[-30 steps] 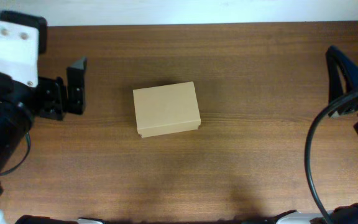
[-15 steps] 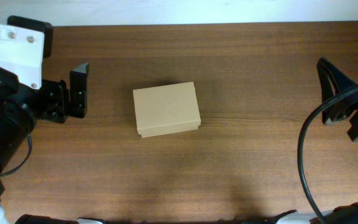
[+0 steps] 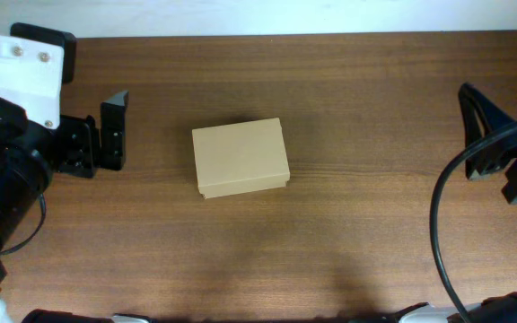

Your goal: Pack container

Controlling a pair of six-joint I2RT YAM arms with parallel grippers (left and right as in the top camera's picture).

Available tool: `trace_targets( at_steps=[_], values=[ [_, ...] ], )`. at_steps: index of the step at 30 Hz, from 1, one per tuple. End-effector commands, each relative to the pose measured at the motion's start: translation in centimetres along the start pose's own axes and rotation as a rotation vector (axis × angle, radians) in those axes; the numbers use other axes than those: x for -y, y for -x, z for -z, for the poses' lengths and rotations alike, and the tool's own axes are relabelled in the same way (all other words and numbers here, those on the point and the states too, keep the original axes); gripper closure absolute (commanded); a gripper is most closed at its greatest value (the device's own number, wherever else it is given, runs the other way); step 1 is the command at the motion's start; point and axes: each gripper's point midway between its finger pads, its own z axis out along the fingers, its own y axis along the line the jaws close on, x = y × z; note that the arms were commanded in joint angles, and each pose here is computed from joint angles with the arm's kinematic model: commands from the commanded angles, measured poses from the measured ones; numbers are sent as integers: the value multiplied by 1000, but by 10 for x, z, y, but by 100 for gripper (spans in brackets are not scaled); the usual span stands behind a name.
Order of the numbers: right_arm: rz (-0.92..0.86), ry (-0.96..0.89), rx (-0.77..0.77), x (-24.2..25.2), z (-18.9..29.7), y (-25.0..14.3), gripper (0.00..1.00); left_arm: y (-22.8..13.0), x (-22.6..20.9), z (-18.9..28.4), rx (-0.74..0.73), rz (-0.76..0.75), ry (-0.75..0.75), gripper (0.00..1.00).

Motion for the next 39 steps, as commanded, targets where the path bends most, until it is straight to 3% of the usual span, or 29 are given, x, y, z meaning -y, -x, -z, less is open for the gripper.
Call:
trace_targets(
  at_steps=[1, 11, 18, 26, 39],
  values=[
    [-6, -36, -13, 6, -4, -2, 1, -1, -3, 1, -2, 0, 14, 0],
    [-38, -172, -14, 37, 40, -17, 1, -1, -3, 1, -2, 0, 14, 0],
    [-56, -230, 101, 39, 76, -50, 1, -1, -3, 1, -2, 0, 14, 0],
    [-59, -271, 131, 35, 62, -148, 1, -1, -3, 1, -2, 0, 14, 0],
    [-71, -287, -25, 38, -31, -325, 1, -1, -3, 1, -2, 0, 14, 0]
  ],
)
